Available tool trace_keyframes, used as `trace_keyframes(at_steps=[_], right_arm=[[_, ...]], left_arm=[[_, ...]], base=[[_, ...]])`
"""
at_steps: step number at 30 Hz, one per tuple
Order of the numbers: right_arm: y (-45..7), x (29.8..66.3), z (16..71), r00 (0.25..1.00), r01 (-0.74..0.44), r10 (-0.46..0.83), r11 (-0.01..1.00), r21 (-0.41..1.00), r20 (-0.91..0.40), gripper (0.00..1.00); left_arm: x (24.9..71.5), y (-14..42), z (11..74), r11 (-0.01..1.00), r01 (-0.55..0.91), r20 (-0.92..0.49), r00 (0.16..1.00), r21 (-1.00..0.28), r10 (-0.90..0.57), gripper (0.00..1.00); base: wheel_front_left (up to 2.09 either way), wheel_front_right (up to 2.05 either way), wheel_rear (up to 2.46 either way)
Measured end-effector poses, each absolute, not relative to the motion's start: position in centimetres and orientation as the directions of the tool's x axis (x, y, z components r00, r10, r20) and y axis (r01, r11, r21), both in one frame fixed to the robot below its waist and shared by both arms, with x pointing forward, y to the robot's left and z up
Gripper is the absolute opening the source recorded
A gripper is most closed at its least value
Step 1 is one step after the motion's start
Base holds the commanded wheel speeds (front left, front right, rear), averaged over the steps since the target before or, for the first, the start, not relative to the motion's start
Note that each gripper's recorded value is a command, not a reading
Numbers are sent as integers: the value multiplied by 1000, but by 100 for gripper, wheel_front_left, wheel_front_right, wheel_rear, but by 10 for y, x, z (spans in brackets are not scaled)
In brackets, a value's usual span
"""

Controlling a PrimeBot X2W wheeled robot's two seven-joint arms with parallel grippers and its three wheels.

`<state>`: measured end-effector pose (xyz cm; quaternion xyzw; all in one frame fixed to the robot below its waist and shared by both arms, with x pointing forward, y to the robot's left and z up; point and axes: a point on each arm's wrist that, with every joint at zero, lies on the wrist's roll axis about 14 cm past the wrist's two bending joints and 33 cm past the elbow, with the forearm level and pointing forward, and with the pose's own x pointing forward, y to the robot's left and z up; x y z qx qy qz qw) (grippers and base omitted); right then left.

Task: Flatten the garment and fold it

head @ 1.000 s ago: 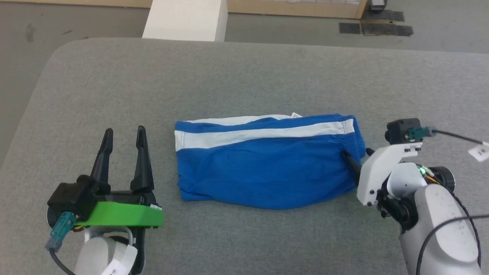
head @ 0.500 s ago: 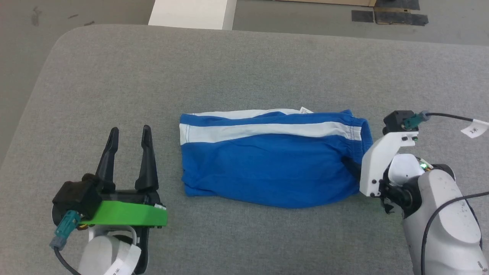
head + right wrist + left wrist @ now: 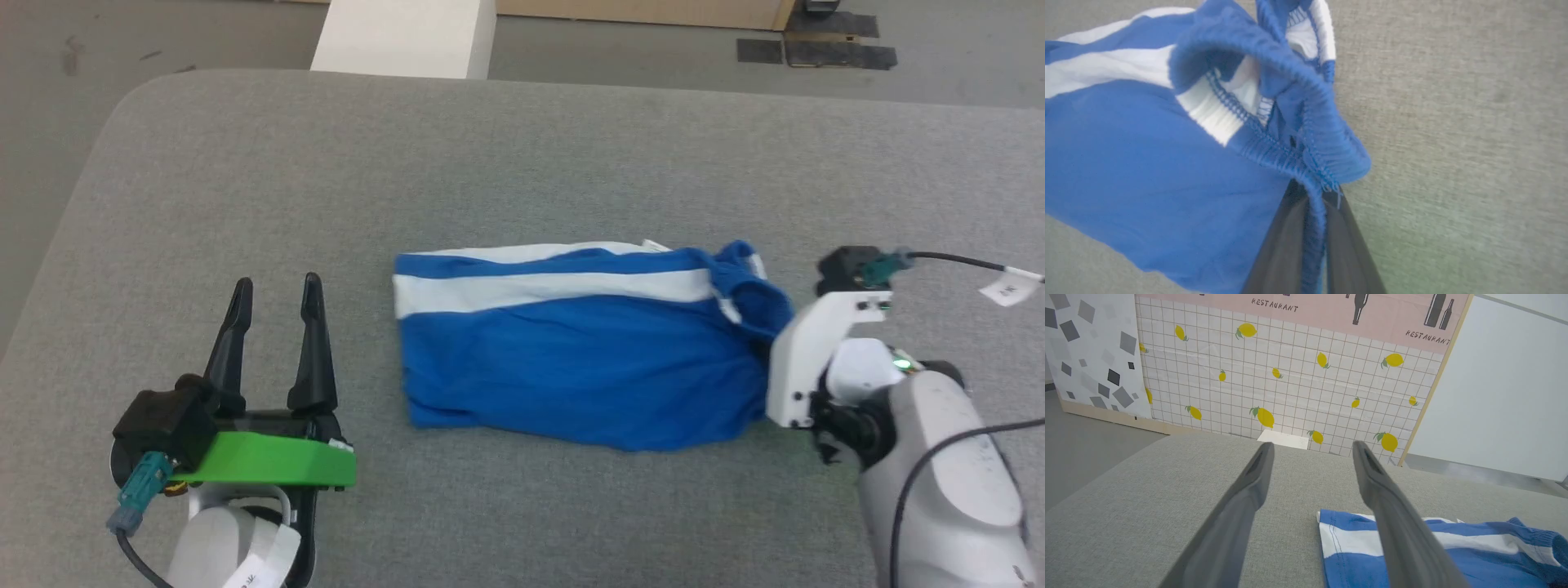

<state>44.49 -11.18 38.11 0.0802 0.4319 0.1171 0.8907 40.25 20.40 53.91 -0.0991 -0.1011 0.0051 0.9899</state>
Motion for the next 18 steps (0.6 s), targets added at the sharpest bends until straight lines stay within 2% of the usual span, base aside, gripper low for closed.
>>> trace_keyframes(at_steps=[6, 12, 15, 18], right_arm=[[-178, 442, 392, 648, 1, 87, 993, 115, -757, 0], [-241, 431, 409, 650, 138, -118, 990, -37, -750, 0], [-252, 430, 418, 655, 163, -151, 985, -56, -740, 0], [-248, 432, 428, 676, 156, -130, 987, -31, -725, 0]], left_arm=[[405, 195, 540, 979, 36, 204, 979, -203, 6, 100], [408, 189, 539, 977, 53, 203, 979, -205, -11, 100], [410, 187, 538, 977, 58, 202, 979, -205, -16, 100], [410, 186, 539, 977, 62, 203, 979, -202, -20, 100]], base=[[0, 0, 0], [0, 0, 0], [0, 0, 0], [0, 0, 0]])
